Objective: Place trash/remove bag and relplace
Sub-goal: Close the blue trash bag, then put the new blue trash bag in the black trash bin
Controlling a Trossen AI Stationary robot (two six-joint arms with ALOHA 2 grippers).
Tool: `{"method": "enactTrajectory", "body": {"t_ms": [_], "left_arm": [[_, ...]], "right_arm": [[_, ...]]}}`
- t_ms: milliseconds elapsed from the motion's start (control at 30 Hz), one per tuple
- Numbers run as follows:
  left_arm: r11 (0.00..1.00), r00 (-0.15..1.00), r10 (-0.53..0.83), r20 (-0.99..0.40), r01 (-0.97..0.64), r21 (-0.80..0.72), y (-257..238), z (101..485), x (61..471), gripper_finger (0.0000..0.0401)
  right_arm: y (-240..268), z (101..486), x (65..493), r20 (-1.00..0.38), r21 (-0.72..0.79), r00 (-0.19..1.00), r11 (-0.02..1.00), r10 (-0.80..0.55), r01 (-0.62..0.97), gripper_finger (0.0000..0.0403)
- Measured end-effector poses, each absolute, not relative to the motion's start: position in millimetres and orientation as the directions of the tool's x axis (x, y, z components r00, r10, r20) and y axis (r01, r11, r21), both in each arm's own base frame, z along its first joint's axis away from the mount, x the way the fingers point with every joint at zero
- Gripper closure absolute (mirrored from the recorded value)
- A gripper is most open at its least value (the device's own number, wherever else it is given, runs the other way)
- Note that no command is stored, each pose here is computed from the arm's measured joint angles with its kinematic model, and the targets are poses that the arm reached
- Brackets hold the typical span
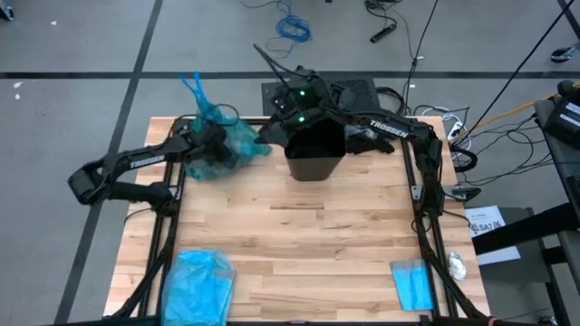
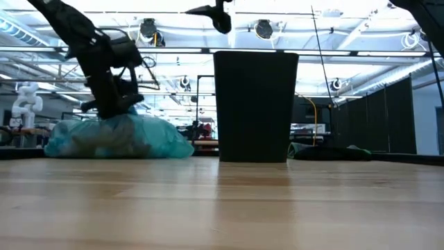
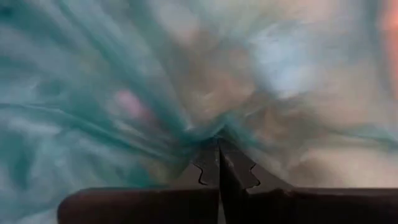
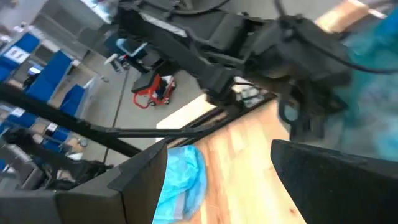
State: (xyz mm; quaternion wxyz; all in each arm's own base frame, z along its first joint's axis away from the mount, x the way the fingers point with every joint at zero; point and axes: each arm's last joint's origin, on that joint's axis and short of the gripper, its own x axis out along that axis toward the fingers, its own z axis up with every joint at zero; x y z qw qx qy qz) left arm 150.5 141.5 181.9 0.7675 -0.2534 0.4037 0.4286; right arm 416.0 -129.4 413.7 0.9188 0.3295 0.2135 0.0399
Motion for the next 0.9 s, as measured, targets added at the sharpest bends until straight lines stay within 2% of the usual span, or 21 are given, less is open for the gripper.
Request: {"method": "enactTrajectory", "body": {"t_ms": [100, 233, 367, 500, 600, 733, 833, 900], "left_arm": [[0.573, 0.427, 0.452, -0.783, -0.812, -0.112, 138, 206, 154, 0.0401], [0.638, 0.535, 0.547, -0.644, -0.765, -0.094, 128, 257, 146, 0.0401], [0.622, 0.545, 0.608, -0.577, -0.779, -0.079, 115, 286, 131, 0.0401], [0.622, 0.53, 0.592, -0.607, -0.78, -0.074, 99, 296, 112, 0.0401], [0.647, 0.548, 0.503, -0.669, -0.752, -0.13, 84, 294, 102, 0.0401], [0.715, 0.635, 0.231, -0.737, -0.625, -0.314, 54, 289, 89, 0.0401], [0.712, 0.697, 0.084, -0.712, -0.541, -0.447, 32, 291, 79, 0.0401], [0.7, 0.747, 0.048, -0.663, -0.498, -0.511, 21, 296, 71, 0.0401]], "right_arm": [[-120, 420, 414, -0.352, 0.615, 0.909, 0.788, 0.223, 0.045, 0.0122], [-106, 437, 406, -0.308, 0.595, 0.925, 0.803, 0.221, 0.006, 0.0122], [-89, 448, 399, -0.306, 0.57, 0.93, 0.821, 0.205, 0.006, 0.0122], [-69, 457, 392, -0.31, 0.542, 0.931, 0.84, 0.194, 0.005, 0.0122], [-52, 458, 388, -0.344, 0.527, 0.919, 0.85, 0.191, 0.021, 0.0122], [-23, 449, 386, -0.454, 0.495, 0.871, 0.866, 0.187, 0.072, 0.0122], [5, 445, 384, -0.51, 0.431, 0.847, 0.896, 0.15, 0.101, 0.0122], [23, 441, 383, -0.533, 0.382, 0.838, 0.917, 0.117, 0.115, 0.0126]]}}
